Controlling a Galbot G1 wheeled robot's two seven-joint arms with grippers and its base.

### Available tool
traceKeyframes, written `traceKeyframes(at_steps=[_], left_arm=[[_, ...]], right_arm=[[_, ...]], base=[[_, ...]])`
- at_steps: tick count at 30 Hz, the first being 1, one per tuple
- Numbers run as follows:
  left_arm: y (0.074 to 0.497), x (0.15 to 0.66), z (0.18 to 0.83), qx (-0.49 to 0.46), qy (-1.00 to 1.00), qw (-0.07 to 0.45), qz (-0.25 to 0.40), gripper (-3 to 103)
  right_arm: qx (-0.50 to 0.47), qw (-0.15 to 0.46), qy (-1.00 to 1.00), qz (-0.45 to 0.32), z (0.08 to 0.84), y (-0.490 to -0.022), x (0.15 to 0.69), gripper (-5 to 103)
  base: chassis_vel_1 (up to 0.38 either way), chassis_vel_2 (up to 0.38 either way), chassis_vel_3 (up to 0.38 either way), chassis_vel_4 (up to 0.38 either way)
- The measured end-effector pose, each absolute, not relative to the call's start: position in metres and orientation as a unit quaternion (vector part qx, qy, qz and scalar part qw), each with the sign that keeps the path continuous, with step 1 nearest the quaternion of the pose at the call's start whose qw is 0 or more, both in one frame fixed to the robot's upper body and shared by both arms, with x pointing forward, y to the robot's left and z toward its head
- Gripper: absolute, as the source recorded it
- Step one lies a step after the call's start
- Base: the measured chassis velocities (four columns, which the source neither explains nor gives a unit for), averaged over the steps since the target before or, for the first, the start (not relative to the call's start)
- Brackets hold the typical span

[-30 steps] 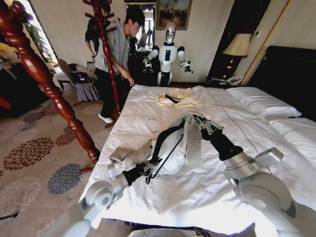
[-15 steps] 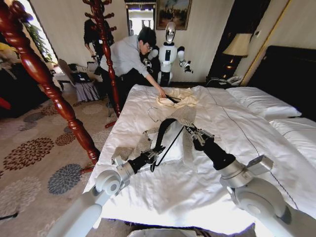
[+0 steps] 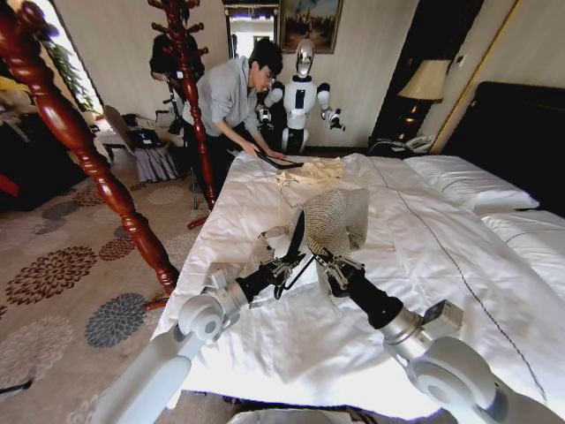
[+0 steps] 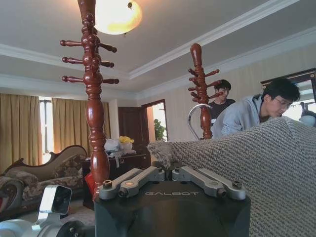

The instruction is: Pick up the clothes from the bed and hang them on the clothes hanger.

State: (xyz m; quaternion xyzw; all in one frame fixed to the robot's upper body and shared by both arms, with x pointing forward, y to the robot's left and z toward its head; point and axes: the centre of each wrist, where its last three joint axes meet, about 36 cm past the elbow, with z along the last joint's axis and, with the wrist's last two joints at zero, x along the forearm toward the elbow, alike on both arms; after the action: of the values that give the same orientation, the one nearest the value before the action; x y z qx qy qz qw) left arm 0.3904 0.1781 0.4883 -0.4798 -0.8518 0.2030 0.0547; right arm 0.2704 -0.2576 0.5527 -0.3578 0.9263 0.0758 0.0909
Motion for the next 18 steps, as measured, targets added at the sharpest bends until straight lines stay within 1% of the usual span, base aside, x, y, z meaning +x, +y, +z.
traceKeyframes(at_steps=[3, 4, 7, 9, 11, 12, 14, 15, 17, 18], left_arm=[[0.183, 0.392, 0.491, -0.483, -0.851, 0.049, 0.199, 18], [0.186, 0.394, 0.493, -0.484, -0.852, 0.045, 0.196, 18], [0.201, 0.401, 0.5, -0.484, -0.856, 0.031, 0.179, 18], [0.205, 0.404, 0.502, -0.484, -0.857, 0.028, 0.175, 18], [0.218, 0.415, 0.506, -0.484, -0.86, 0.015, 0.162, 18], [0.218, 0.415, 0.506, -0.484, -0.86, 0.015, 0.162, 18], [0.228, 0.428, 0.508, -0.485, -0.861, 0.006, 0.153, 18], [0.228, 0.428, 0.508, -0.485, -0.861, 0.006, 0.153, 18], [0.235, 0.439, 0.51, -0.486, -0.861, -0.002, 0.148, 18], [0.239, 0.447, 0.51, -0.488, -0.861, -0.006, 0.144, 18]], right_arm=[[-0.357, 0.09, 0.928, 0.064, 0.551, -0.258, 0.269, 2], [-0.356, 0.088, 0.928, 0.057, 0.55, -0.258, 0.268, -1], [-0.364, 0.084, 0.927, 0.036, 0.548, -0.258, 0.266, 14], [-0.369, 0.084, 0.925, 0.032, 0.547, -0.258, 0.265, 14], [-0.392, 0.084, 0.916, 0.019, 0.542, -0.256, 0.261, 25], [-0.392, 0.084, 0.916, 0.019, 0.542, -0.256, 0.261, 25], [-0.408, 0.085, 0.909, 0.003, 0.535, -0.256, 0.259, 36], [-0.408, 0.085, 0.909, 0.003, 0.535, -0.256, 0.259, 36], [-0.421, 0.083, 0.903, -0.012, 0.526, -0.257, 0.257, 47], [-0.423, 0.084, 0.902, -0.02, 0.521, -0.258, 0.256, 47]], base=[[0.0, 0.0, 0.0, 0.0], [0.0, 0.0, 0.0, 0.0], [0.0, 0.0, 0.0, 0.0], [0.0, 0.0, 0.0, 0.0], [0.0, 0.0, 0.0, 0.0], [0.0, 0.0, 0.0, 0.0], [0.0, 0.0, 0.0, 0.0], [0.0, 0.0, 0.0, 0.0], [0.0, 0.0, 0.0, 0.0], [0.0, 0.0, 0.0, 0.0]])
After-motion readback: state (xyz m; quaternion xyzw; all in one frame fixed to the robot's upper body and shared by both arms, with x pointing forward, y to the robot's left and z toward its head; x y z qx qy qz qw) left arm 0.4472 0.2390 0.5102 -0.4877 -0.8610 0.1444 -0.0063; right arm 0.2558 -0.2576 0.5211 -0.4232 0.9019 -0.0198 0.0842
